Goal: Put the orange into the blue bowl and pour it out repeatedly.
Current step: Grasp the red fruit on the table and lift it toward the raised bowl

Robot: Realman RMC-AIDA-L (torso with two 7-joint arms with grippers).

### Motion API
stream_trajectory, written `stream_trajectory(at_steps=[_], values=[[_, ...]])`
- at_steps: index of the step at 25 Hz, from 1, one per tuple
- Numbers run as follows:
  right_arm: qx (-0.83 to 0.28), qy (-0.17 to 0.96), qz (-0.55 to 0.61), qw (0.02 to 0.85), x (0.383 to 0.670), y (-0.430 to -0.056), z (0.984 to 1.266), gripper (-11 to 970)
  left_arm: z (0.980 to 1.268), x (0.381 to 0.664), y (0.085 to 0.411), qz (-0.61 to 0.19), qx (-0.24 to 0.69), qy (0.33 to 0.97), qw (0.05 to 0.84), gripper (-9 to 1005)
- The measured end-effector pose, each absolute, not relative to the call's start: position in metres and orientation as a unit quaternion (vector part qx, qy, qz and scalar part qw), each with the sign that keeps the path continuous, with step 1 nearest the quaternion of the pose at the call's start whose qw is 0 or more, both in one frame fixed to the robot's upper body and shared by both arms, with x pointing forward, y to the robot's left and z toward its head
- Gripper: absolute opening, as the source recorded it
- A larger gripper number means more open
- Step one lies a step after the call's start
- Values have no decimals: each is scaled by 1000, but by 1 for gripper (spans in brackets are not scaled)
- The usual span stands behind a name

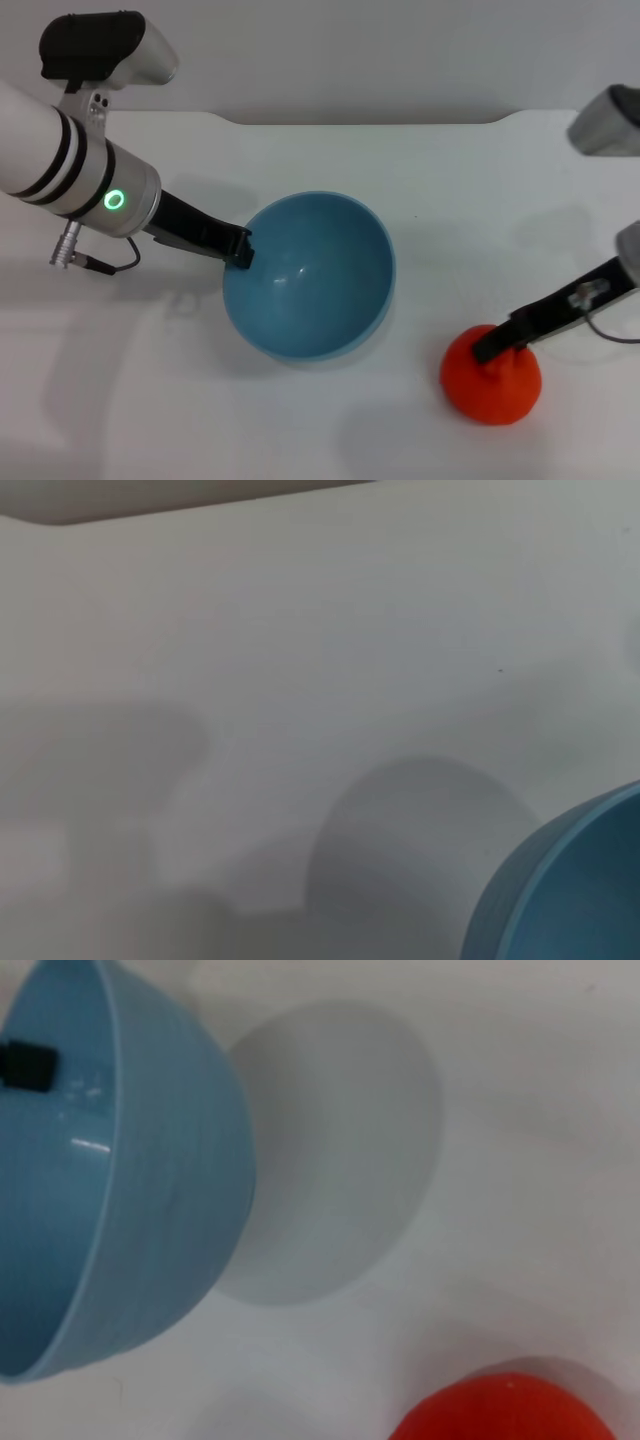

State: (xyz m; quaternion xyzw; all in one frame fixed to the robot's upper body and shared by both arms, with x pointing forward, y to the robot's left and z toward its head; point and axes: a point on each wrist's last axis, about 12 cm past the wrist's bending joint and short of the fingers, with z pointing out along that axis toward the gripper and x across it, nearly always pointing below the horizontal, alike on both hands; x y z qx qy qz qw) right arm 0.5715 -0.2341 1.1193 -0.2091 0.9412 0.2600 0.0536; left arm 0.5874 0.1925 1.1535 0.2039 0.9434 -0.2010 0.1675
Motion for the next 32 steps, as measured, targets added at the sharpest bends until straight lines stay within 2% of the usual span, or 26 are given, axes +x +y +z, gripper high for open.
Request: stream_trajectory(at_steps=[6,17,19,24,28,32], values=[[-226,942,245,41,574,-224,1109,481,1153,587,190,-199,210,942,168,0],[-232,944,229,55,570,-235,1109,213,1154,588,187,-196,219,941,169,-1],[-225,944,230,69,570,-241,1112,200,1153,587,182,-192,228,939,169,-1],[-216,936,249,120,568,-257,1137,168,1154,587,176,-186,243,938,163,-1],[-239,899,312,193,566,-265,1182,140,1153,585,169,-176,265,936,154,0],[-281,865,332,249,566,-257,1217,121,1149,579,152,-159,307,929,135,0]])
